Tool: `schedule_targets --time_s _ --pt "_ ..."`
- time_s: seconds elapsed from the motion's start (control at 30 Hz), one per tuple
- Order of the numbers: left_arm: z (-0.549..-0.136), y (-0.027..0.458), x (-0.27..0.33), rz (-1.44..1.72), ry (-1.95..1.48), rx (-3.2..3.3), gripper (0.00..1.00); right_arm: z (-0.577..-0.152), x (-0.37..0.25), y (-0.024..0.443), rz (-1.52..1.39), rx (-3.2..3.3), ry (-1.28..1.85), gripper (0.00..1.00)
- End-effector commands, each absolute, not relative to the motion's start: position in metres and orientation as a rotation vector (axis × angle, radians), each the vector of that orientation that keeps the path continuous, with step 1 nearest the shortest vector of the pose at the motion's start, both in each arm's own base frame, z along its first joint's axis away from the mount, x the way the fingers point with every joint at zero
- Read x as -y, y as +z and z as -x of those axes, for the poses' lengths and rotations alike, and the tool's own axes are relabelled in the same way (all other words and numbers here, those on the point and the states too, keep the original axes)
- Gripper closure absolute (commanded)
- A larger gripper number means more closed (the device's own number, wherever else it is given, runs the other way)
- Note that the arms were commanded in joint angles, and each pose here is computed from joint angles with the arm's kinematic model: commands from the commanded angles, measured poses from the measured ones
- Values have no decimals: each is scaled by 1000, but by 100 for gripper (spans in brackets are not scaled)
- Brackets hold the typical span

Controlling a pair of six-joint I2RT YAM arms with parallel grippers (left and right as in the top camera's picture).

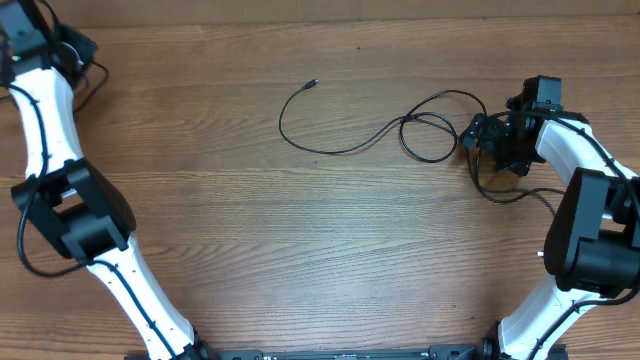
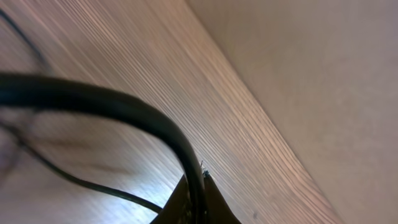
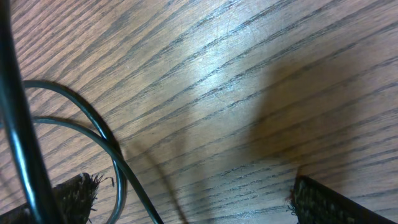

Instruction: Untangle cables

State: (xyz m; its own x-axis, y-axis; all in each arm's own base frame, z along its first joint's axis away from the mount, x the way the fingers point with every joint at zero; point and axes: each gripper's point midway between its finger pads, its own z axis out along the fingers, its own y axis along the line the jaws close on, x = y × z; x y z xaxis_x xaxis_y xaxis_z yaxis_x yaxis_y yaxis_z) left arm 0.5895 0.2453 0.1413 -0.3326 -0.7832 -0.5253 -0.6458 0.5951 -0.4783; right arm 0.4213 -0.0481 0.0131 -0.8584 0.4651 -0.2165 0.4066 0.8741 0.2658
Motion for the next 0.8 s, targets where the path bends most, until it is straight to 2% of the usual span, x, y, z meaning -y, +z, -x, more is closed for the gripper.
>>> schedule_targets --time_s 0.0,0.23,0.47,0.63,0.77 --pt "-609 148 -219 1095 -561 -2035 96 -410 36 -1 -664 -2821 362 0" --pt "-645 222 -177 743 -747 -1910 96 -410 36 -1 -664 -2821 362 0" --pt "-660 345 -130 286 -725 -1693 96 -410 36 -1 -664 -2821 362 0" --pt "-661 383 -168 327 -477 -1573 96 -410 36 -1 -664 -2820 362 0" --pt "-654 374 -225 520 -307 -1541 96 -410 36 -1 -664 -2820 362 0"
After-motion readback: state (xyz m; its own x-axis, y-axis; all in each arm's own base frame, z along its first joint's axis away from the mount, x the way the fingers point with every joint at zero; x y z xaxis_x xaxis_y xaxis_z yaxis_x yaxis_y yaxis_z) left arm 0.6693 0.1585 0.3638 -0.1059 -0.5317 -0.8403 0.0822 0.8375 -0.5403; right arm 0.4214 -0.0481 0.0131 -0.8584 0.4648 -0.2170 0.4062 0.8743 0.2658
